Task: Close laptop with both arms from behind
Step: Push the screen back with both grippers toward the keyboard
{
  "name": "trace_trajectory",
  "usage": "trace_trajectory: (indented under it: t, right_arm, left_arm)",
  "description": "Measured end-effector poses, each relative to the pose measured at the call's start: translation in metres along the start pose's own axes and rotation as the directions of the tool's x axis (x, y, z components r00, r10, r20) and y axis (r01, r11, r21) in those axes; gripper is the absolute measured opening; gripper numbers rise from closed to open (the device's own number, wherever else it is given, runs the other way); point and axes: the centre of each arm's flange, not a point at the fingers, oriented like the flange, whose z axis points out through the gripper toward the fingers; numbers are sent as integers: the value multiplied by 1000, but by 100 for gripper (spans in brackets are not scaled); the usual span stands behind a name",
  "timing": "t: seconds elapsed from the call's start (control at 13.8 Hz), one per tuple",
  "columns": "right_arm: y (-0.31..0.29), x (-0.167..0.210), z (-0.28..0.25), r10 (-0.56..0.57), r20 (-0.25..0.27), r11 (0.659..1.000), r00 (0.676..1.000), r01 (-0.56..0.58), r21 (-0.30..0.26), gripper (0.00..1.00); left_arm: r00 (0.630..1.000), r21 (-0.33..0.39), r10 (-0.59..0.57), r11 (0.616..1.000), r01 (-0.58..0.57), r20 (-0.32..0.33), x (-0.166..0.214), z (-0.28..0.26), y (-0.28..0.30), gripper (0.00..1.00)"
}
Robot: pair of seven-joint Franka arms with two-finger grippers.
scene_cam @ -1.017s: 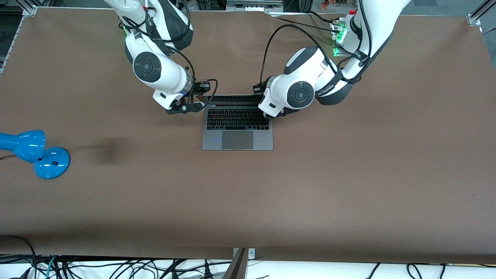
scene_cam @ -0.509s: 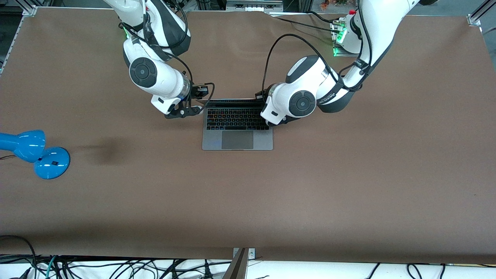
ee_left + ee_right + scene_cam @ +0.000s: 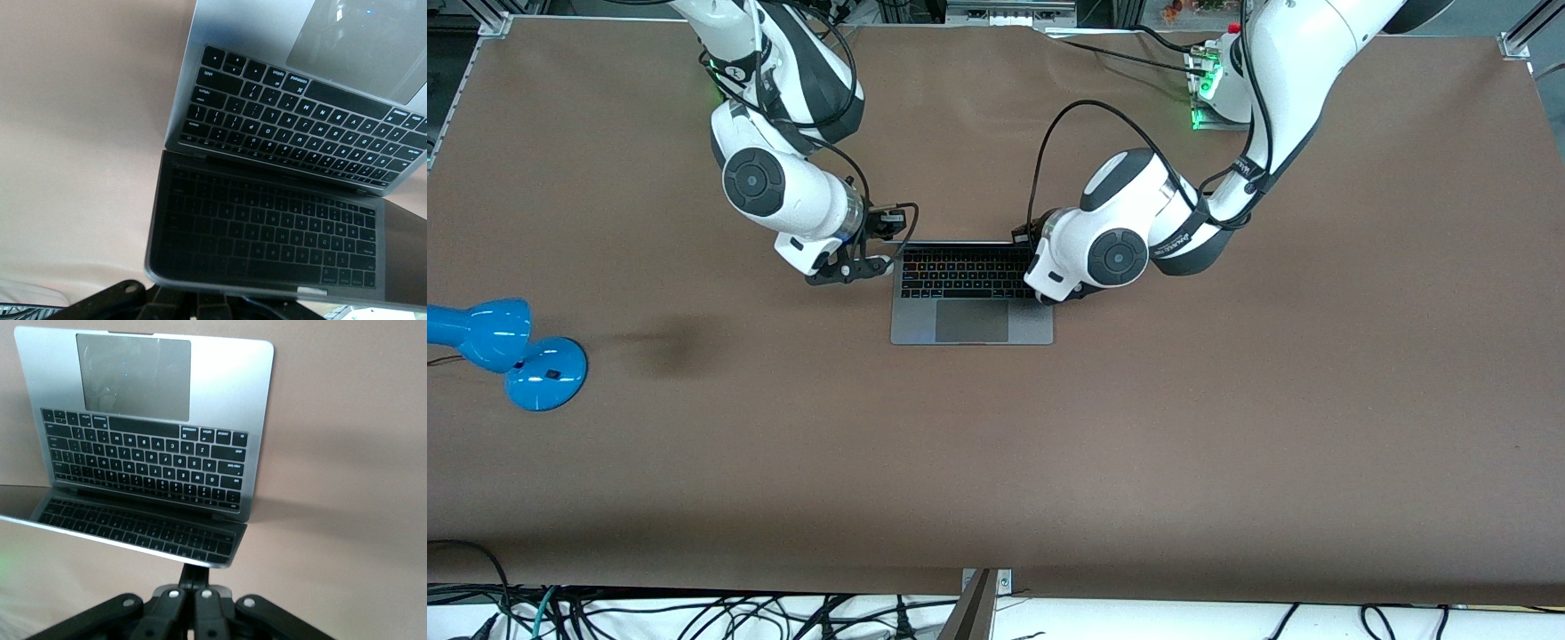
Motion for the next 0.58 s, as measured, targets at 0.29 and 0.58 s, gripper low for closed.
trace_trajectory:
  t: [0.29,0.58]
  right_arm:
    - [4,9,-1,-7,-27,1000,1000,7,13,1]
    - [11,19,-1,-22,-61,999,998,24,27,1]
  left_arm:
    - [1000,-16,-5,1000,5,1,7,5,2,1]
    - [1000,-31,-8,999,8,-1,12,10,4,1]
